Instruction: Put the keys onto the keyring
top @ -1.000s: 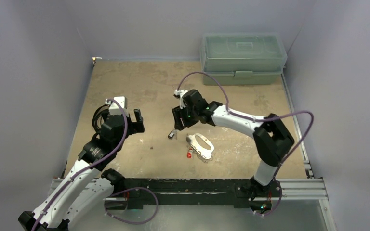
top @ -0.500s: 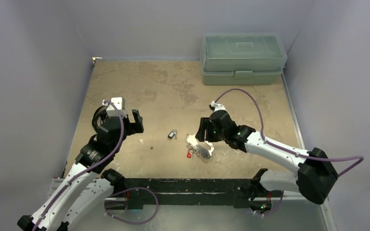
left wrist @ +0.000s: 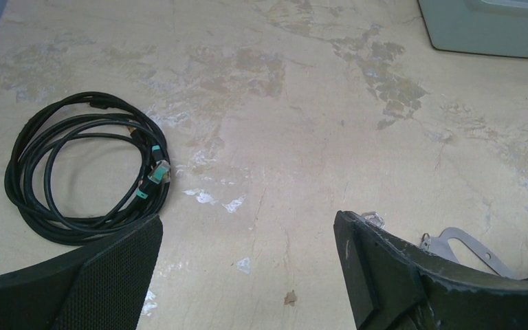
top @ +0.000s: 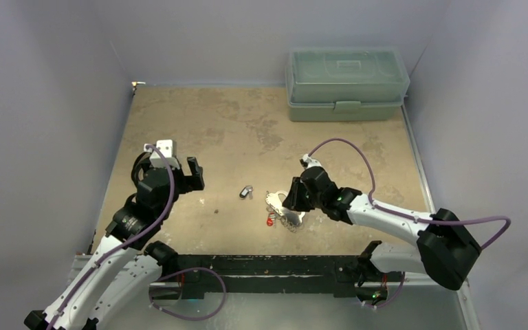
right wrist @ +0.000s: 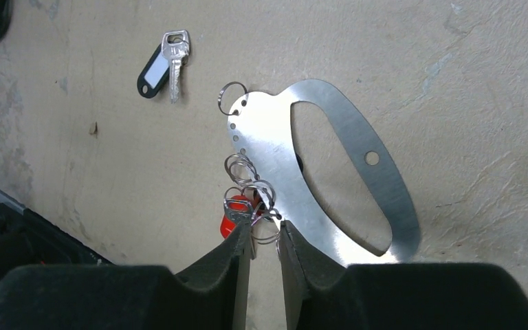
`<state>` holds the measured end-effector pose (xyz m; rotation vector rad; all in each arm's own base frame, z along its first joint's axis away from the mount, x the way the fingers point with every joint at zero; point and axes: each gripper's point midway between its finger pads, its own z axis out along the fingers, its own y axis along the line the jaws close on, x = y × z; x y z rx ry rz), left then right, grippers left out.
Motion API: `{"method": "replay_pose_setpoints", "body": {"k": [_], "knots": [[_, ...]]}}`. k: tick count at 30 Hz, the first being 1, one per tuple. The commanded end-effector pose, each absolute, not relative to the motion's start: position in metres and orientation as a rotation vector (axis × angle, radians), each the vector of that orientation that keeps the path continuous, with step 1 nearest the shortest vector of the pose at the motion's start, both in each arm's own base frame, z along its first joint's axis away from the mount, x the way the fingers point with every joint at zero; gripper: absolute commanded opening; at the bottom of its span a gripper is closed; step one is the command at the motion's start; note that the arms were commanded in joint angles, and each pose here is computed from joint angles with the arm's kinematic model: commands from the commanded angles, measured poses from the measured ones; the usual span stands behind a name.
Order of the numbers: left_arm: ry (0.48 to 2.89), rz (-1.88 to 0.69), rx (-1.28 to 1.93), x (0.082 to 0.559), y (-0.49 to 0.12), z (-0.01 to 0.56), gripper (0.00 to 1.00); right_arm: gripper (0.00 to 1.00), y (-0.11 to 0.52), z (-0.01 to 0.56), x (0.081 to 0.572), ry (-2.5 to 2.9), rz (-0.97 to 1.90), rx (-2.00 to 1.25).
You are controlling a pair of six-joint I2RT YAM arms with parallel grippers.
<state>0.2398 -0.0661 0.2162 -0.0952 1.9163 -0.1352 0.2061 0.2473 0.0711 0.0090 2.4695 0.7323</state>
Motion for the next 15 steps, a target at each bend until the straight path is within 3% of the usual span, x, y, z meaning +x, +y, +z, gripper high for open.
{"method": "replay_pose_setpoints", "body": {"k": [1,15], "knots": [[1.878,-0.139,-0.088,0.242,-0.065,0.229,0.95,0.25,0.255,0.069,0.206,2.454,0.781,0.022],[1.884,-0.133,-0.088,0.243,-0.065,0.228,0.95,0.3,0.259,0.046,0.182,2.534,0.825,-0.005]]}}
